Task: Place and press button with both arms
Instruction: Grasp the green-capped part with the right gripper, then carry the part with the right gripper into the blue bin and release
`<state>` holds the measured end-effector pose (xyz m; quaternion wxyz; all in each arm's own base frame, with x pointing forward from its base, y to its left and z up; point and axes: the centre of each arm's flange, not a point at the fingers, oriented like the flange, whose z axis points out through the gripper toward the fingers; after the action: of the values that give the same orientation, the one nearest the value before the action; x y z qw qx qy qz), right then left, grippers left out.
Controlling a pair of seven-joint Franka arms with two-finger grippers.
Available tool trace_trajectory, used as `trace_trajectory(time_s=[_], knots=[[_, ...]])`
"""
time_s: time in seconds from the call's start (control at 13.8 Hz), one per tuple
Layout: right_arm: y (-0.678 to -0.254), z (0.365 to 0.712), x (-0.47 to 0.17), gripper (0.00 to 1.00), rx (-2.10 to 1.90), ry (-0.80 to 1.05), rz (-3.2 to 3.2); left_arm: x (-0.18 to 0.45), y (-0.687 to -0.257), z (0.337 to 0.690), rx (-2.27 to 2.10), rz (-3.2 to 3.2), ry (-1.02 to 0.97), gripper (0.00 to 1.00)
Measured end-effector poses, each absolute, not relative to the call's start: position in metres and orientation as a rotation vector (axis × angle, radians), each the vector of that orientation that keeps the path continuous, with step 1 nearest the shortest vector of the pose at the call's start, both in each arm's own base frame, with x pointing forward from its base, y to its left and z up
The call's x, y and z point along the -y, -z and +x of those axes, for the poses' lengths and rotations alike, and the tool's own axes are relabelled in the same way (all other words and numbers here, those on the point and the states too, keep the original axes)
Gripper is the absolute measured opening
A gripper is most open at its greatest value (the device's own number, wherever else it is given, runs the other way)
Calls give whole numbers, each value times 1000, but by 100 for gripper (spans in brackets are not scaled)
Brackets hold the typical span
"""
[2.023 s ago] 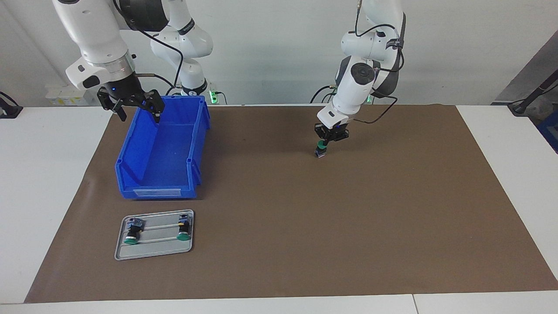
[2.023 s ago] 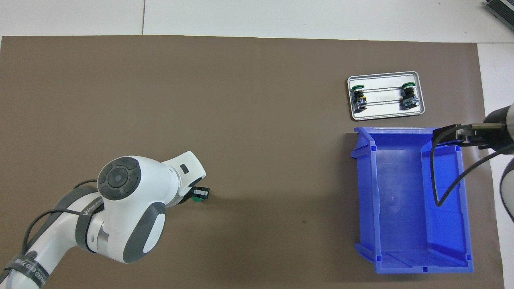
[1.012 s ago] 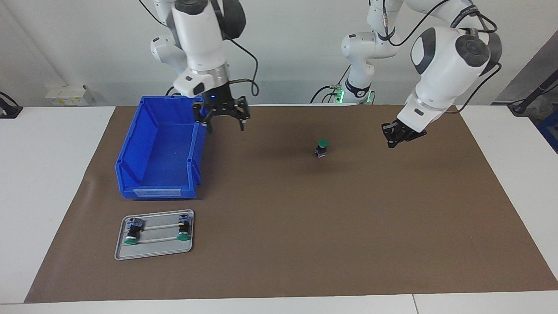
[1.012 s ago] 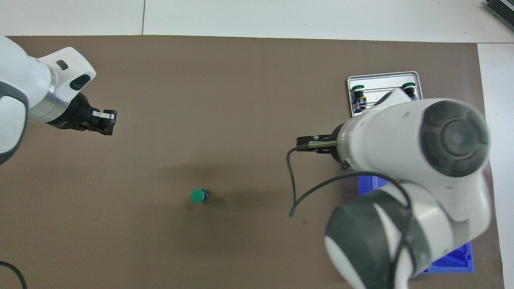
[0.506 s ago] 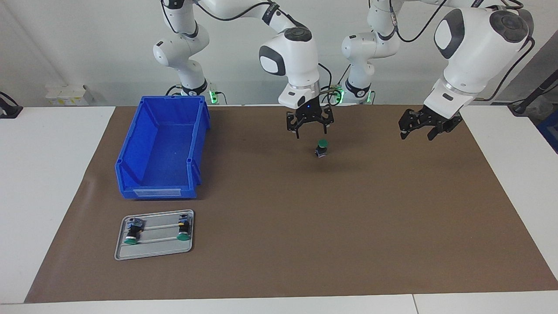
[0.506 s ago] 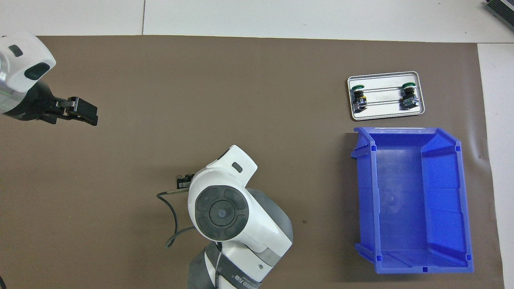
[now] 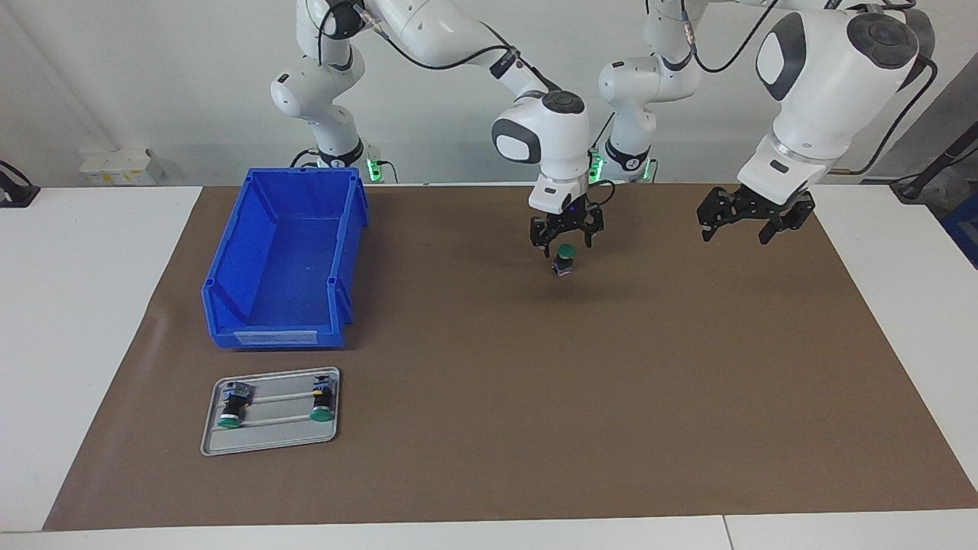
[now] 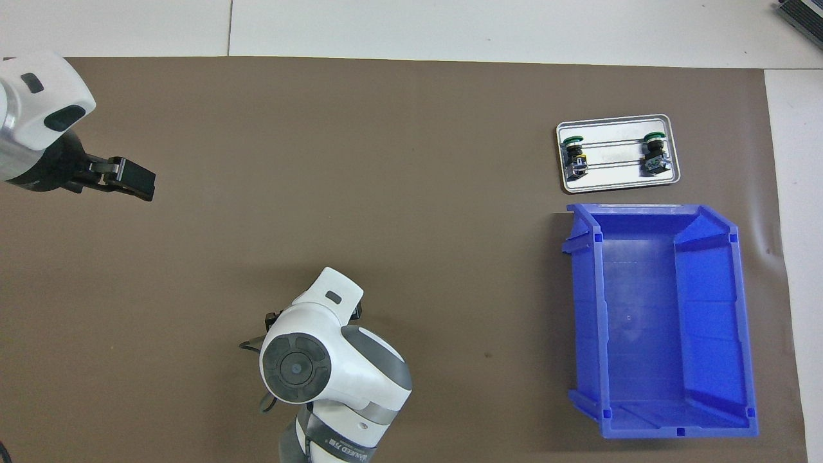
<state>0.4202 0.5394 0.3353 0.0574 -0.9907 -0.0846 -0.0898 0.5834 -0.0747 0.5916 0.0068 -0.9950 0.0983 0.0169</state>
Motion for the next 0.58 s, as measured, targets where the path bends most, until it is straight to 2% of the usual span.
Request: trace_trajectory(time_s=[0.58], knots=[[-302, 410, -550, 100, 318, 278, -3016, 77, -594, 586, -349, -3109, -15, 100]])
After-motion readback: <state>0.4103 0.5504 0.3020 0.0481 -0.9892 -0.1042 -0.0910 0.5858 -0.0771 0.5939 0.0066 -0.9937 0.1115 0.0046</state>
